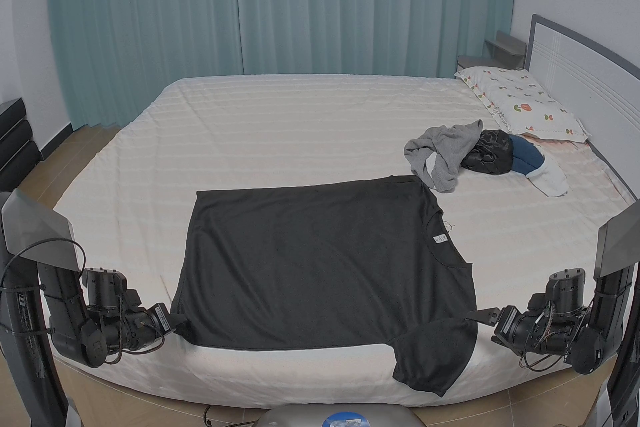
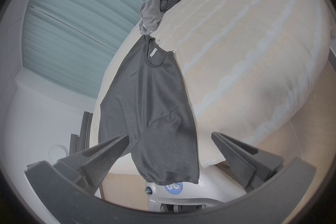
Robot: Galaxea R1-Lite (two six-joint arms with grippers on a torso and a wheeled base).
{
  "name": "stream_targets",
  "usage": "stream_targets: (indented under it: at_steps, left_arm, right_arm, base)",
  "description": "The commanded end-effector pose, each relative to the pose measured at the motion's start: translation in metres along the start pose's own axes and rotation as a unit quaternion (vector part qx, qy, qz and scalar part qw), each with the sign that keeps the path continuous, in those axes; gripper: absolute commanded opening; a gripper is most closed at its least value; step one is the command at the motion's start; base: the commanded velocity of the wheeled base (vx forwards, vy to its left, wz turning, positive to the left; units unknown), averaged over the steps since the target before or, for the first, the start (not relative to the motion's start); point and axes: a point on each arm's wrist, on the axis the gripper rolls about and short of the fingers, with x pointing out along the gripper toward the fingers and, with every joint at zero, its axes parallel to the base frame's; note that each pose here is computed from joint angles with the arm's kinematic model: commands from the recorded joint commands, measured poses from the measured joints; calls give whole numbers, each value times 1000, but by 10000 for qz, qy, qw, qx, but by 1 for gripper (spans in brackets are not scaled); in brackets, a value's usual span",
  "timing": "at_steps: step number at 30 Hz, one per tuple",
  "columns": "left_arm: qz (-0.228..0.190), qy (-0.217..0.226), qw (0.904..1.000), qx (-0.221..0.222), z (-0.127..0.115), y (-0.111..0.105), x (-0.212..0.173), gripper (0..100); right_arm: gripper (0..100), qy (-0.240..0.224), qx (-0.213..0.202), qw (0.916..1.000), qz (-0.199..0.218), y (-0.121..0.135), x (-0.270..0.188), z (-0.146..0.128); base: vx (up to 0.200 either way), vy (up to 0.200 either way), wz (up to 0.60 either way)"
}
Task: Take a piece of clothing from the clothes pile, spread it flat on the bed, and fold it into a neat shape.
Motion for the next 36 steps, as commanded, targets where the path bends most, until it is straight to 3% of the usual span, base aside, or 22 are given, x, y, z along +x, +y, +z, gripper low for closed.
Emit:
stream_targets:
  at_steps: [1, 11, 21, 36]
  left_arm:
    - [43, 4, 10000, -45, -1, 2, -2, 0]
    - [350, -126, 9989, -271, -1, 14, -18, 0]
    - [412, -52, 9991, -59, -13, 14, -34, 0]
    - [450, -116, 9988, -138, -17, 18, -41, 0]
  right_arm:
    - [100, 0, 7, 10000, -10, -1, 0, 0]
    - [100, 32, 25, 10000, -50, -2, 2, -1]
    - [100, 35, 61, 9998, -163, -9, 7, 1]
    - [100, -173, -214, 9995, 133, -14, 45, 7]
  base:
    - [0, 0, 0]
    - [0, 0, 0]
    - [0, 0, 0]
    - [0, 0, 0]
